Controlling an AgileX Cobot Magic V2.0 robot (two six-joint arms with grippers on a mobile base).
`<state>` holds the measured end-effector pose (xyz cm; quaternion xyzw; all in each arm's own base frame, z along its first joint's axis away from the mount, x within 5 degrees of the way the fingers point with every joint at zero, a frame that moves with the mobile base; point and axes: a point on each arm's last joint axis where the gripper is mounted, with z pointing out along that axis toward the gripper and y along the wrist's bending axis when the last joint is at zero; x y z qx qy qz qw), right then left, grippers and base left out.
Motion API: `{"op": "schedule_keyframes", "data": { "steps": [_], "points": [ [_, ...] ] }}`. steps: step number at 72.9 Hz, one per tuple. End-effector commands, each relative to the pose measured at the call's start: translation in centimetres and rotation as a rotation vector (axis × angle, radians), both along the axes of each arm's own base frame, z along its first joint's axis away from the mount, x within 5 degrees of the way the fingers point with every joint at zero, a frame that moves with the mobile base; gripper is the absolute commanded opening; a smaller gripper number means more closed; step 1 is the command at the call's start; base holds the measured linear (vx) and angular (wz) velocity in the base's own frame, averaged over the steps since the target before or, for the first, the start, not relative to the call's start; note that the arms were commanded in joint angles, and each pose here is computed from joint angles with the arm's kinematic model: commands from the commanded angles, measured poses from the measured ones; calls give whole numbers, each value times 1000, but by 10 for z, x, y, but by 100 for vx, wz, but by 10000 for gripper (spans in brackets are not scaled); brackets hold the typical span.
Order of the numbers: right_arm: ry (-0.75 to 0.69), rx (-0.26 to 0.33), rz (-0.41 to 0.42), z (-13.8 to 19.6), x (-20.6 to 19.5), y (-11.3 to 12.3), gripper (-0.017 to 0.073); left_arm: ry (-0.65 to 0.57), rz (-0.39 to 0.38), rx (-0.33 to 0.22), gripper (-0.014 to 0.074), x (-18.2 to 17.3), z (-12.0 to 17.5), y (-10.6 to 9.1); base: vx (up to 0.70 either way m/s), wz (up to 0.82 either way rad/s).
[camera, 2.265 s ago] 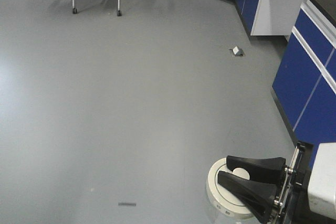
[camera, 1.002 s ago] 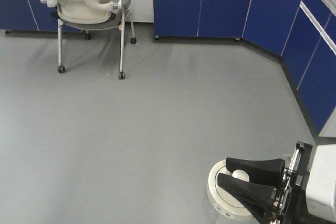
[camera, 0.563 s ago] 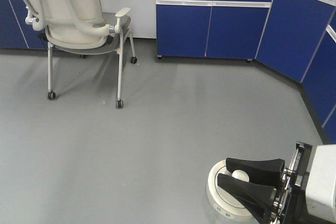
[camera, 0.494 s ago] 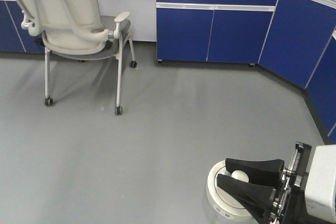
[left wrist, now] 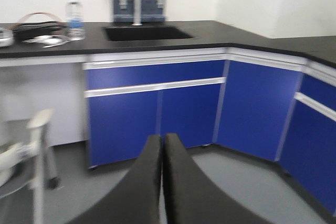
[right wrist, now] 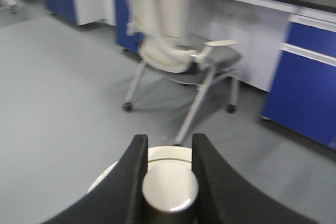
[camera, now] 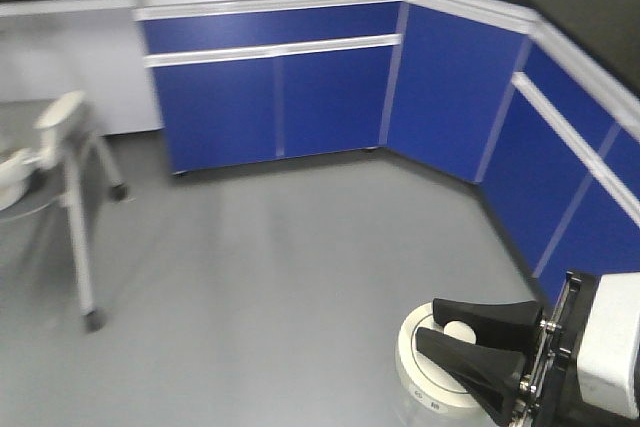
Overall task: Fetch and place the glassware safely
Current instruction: 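Drive across the lab holding the jar in the right gripper, then turn to face the black counter near the wall socket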
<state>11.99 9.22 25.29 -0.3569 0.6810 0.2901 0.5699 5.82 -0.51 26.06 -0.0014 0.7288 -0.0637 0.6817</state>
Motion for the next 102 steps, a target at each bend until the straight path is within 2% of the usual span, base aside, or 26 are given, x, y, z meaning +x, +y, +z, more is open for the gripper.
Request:
{"op": "schedule_keyframes", "data": {
  "steps": [1,59,102],
  "points": [
    [-31,71,11,15,2,2,-1,-87,-2,-22,-7,-1,15,0,44,-88],
    [-31,71,11,15,2,2,-1,-87,-2,-22,-7,-1,15,0,31,-91],
    [-31,71,11,15,2,2,-1,-87,-2,-22,-7,-1,15,0,19,-72]
  ]
}}
